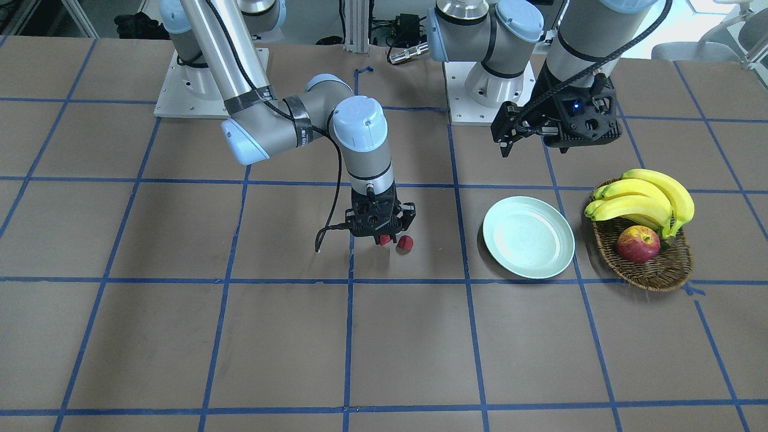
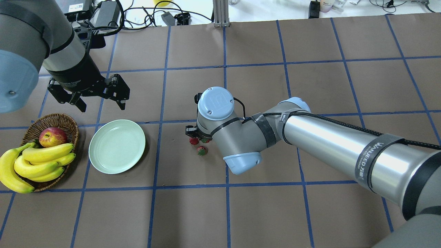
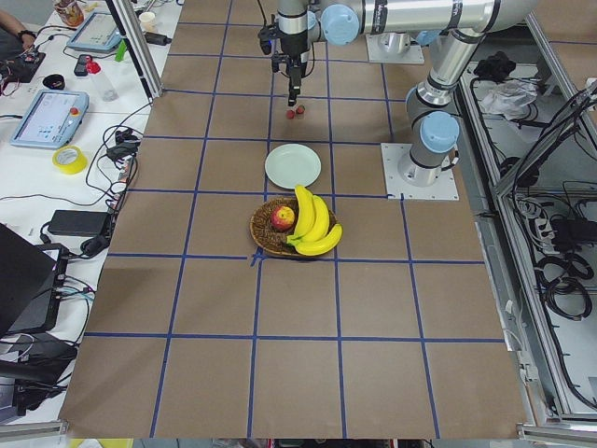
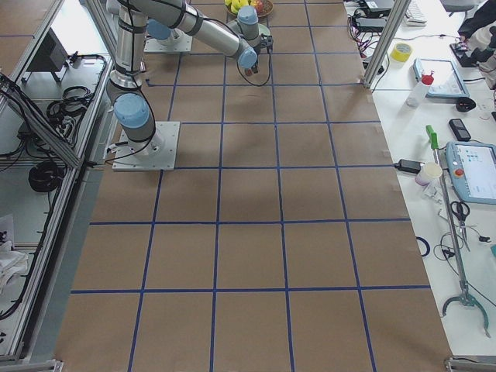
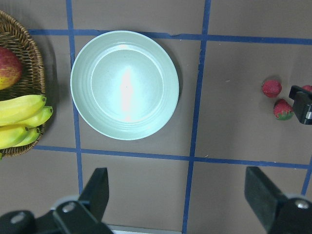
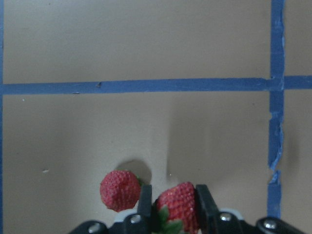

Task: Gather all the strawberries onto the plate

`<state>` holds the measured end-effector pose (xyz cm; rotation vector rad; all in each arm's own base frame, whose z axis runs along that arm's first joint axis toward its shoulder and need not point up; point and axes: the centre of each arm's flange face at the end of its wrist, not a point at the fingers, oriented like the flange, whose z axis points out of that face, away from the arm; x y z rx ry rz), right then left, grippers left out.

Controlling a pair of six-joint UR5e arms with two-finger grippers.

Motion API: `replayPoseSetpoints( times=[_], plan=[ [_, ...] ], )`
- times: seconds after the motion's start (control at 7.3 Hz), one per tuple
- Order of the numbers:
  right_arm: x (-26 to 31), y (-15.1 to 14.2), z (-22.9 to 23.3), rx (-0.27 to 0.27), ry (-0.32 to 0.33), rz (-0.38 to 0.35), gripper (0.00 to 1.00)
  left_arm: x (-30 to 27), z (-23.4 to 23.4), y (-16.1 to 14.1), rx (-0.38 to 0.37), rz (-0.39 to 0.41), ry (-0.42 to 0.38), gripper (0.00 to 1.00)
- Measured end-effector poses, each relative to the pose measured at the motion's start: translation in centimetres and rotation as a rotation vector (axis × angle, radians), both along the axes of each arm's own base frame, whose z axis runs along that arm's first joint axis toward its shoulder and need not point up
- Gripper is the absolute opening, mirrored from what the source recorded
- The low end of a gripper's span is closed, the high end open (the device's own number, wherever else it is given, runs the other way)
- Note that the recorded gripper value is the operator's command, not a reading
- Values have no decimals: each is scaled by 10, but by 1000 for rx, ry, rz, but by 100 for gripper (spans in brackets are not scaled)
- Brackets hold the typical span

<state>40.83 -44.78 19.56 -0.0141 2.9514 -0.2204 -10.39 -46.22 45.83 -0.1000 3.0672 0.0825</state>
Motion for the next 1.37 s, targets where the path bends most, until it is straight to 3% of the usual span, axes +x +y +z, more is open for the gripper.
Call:
replayPoseSetpoints(
  times=[0.14, 0.27, 0.41, 0.55, 0.82, 1.23, 1.37],
  plan=[
    [0, 0, -1, 0, 3, 0, 62, 0, 0, 0, -1, 0, 0, 100],
    [-1, 0, -2, 2, 5, -4, 66, 0, 0, 0, -1, 0, 0, 100],
    [-2, 1, -4, 7, 8, -12, 82, 0, 0, 0, -2, 0, 0, 100],
    [-3, 2, -6, 13, 10, -23, 84, 0, 0, 0, -2, 0, 0, 100],
    [-4, 3, -6, 18, 9, -41, 97, 0, 0, 0, -3, 0, 1, 100],
    [-26, -11, 25, -14, 3, -43, 100, 0, -1, -1, 2, 5, 13, 100],
    [-66, -26, 49, 11, 32, -34, 100, 0, -2, -3, 4, 6, 15, 100]
  ],
)
